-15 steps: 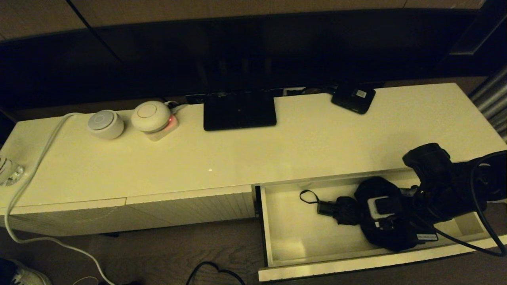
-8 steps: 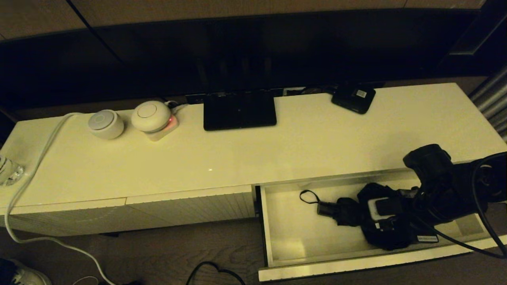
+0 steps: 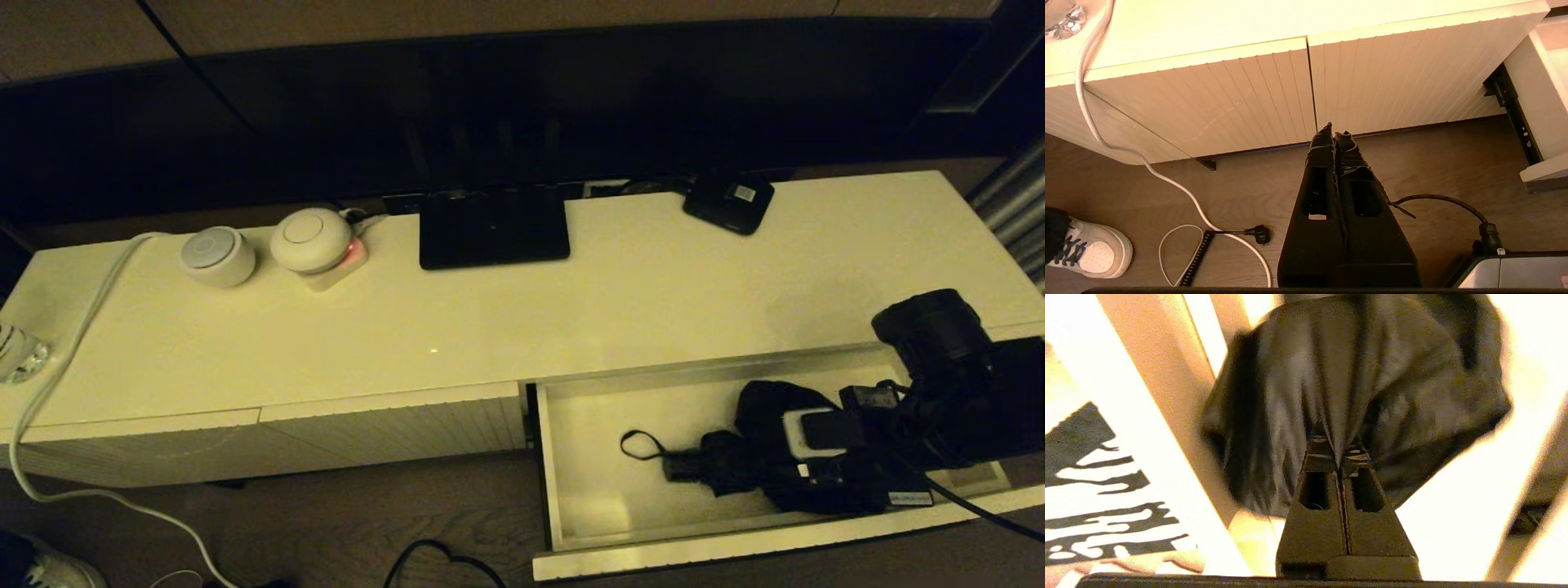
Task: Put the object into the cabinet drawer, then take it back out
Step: Take the umbrella out of the drawer and put it on the table
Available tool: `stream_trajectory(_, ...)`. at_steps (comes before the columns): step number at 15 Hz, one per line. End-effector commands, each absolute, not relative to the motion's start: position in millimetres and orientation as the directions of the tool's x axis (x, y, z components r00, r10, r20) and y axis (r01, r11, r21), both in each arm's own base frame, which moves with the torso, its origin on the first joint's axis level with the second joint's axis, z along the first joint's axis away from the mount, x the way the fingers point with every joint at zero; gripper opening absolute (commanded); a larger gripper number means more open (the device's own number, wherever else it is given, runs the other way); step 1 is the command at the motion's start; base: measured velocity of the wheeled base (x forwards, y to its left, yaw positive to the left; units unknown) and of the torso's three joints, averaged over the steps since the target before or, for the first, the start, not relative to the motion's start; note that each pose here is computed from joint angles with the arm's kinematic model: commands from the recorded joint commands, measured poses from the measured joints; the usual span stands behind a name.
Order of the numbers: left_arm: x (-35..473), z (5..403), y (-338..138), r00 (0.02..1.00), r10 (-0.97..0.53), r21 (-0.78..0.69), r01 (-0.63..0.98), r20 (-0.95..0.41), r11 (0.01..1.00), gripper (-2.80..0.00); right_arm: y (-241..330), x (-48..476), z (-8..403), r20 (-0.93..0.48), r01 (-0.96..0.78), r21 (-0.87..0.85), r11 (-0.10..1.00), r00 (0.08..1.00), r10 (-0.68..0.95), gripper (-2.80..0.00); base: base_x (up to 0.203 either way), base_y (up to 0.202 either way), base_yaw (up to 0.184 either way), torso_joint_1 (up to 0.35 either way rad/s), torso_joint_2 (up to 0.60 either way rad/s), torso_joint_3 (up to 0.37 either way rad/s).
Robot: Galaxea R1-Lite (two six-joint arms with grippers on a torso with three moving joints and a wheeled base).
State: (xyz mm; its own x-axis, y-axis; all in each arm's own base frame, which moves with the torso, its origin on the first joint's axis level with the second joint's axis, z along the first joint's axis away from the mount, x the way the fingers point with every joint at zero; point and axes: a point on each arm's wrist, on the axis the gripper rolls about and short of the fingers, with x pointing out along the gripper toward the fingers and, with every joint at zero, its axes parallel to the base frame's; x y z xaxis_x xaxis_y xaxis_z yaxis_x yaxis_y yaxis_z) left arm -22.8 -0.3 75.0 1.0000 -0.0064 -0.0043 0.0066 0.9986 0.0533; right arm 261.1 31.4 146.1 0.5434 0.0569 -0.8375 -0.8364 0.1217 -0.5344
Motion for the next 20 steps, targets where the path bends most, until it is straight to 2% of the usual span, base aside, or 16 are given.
stream_trajectory(1,-22.6,74.2,-0.3,1.000,-0.006,0.054,0.007,-0.008,0.999,-2.80,28.9,239.0,170.2,-0.783,-0.784,-0.609,0.119,0.618,0.067,-2.80,0.000,0.000,0.000,0.000,0.00,0.000)
stream_trajectory(13,-22.6,74.2,-0.3,1.000,-0.006,0.052,0.007,-0.008,0.999,-2.80,23.7,161.3,229.3,-0.555,-0.564,-0.818,0.111,0.826,0.097,-2.80,0.000,0.000,0.000,0.000,0.00,0.000)
stream_trajectory(17,-22.6,74.2,-0.3,1.000,-0.006,0.054,0.007,-0.008,0.999,-2.80,21.2,148.8,248.3,-0.476,-0.487,-0.857,0.167,0.873,0.102,-2.80,0.000,0.000,0.000,0.000,0.00,0.000)
stream_trajectory(20,-22.6,74.2,-0.3,1.000,-0.006,0.054,0.007,-0.008,0.999,-2.80,20.2,146.5,255.3,-0.445,-0.455,-0.854,0.252,0.890,0.099,-2.80,0.000,0.000,0.000,0.000,0.00,0.000)
